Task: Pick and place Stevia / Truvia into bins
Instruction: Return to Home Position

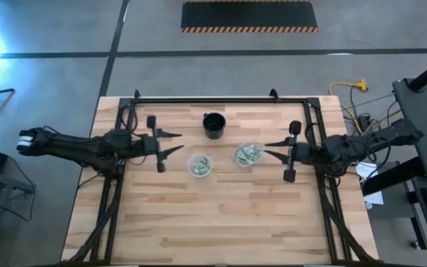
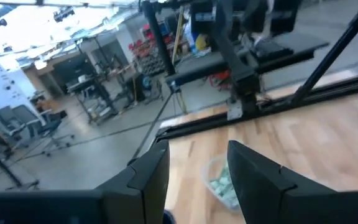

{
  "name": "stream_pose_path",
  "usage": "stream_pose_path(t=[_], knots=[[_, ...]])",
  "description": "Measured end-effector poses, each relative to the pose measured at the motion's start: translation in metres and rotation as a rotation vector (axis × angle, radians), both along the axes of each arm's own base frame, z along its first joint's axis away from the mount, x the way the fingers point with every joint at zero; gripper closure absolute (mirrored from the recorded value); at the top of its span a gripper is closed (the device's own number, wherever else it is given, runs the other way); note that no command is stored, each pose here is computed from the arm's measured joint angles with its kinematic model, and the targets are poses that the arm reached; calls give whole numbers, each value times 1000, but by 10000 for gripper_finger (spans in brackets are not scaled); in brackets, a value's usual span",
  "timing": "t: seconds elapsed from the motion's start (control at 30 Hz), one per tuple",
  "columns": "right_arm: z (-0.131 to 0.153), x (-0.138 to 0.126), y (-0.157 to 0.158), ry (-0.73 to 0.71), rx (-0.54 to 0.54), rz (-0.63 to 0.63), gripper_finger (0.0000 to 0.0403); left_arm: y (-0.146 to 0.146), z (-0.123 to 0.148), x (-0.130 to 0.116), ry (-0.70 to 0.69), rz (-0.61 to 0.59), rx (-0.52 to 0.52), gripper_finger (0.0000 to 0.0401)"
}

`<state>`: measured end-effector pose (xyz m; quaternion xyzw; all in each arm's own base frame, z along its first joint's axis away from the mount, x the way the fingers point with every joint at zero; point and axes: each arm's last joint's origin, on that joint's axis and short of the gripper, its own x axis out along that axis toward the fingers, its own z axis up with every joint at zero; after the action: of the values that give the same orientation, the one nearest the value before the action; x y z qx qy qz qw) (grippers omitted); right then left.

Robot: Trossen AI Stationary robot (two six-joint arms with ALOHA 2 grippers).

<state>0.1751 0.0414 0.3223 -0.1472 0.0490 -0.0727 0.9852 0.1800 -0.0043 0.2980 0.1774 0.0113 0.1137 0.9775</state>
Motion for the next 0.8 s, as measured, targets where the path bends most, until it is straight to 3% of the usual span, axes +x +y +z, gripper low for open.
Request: stream_pose_path(t=[0.17,0.4,0.8], knots=[[-26,-15,-8,-107,34,-28,335,1,-21,-20,-32,-16,-52,255],[-60,-35,-18,-117,119,-56,335,2,-55,-46,-151,-43,-122,255],[-105,-64,-25,-200,201,-39,335,3,-83,-62,-188,-53,-129,255]])
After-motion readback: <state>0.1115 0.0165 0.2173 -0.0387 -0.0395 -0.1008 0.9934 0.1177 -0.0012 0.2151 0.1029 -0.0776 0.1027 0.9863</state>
